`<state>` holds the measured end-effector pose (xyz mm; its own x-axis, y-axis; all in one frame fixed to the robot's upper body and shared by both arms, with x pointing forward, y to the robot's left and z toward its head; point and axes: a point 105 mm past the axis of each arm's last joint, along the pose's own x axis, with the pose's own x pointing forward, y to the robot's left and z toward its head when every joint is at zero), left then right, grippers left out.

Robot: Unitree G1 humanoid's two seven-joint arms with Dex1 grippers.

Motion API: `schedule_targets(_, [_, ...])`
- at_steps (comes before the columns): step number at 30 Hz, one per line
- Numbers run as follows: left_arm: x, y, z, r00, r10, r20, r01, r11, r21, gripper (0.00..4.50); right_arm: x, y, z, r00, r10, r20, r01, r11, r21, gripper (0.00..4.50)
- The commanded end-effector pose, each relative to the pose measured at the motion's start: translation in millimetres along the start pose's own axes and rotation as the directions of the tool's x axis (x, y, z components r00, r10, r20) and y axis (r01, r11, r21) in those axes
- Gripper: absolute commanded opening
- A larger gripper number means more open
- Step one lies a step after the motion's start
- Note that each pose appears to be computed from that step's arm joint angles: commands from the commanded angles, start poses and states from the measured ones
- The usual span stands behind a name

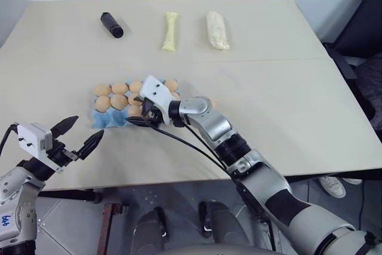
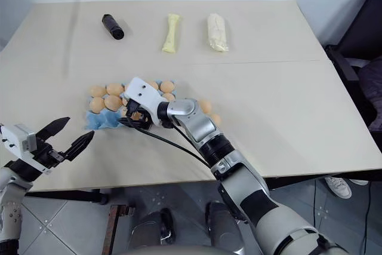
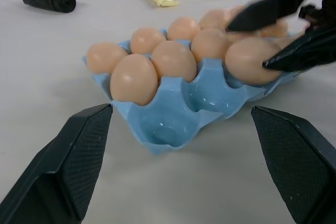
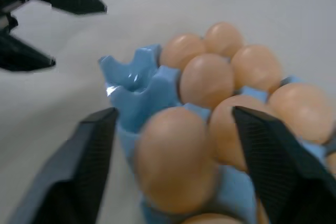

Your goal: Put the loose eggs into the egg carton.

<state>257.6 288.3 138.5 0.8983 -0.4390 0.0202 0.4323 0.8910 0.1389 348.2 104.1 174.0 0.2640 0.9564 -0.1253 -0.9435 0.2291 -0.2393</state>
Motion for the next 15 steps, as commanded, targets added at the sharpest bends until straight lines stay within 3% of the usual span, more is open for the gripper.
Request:
schedule_targets(1, [7,-11,11,0.997,-0.071,0.034,0.07,0.997,0.038,4.5,-26,-9,36,0.99,0.007,0.144,0.003,0.998,-0.068,4.45])
schedule_targets(6, [19,-30,11,0.982,-0.19,0.012,0.188,0.978,0.084,4.5,-98,-20,23,0.982,-0.055,0.181,0.073,0.993,-0.095,4.45])
schedule_targets(15, [45,-63,13,0.918,-0.396,0.0,0.394,0.913,0.101,4.5,-224,-21,-45,0.957,-0.284,0.057,0.287,0.957,-0.051,4.45])
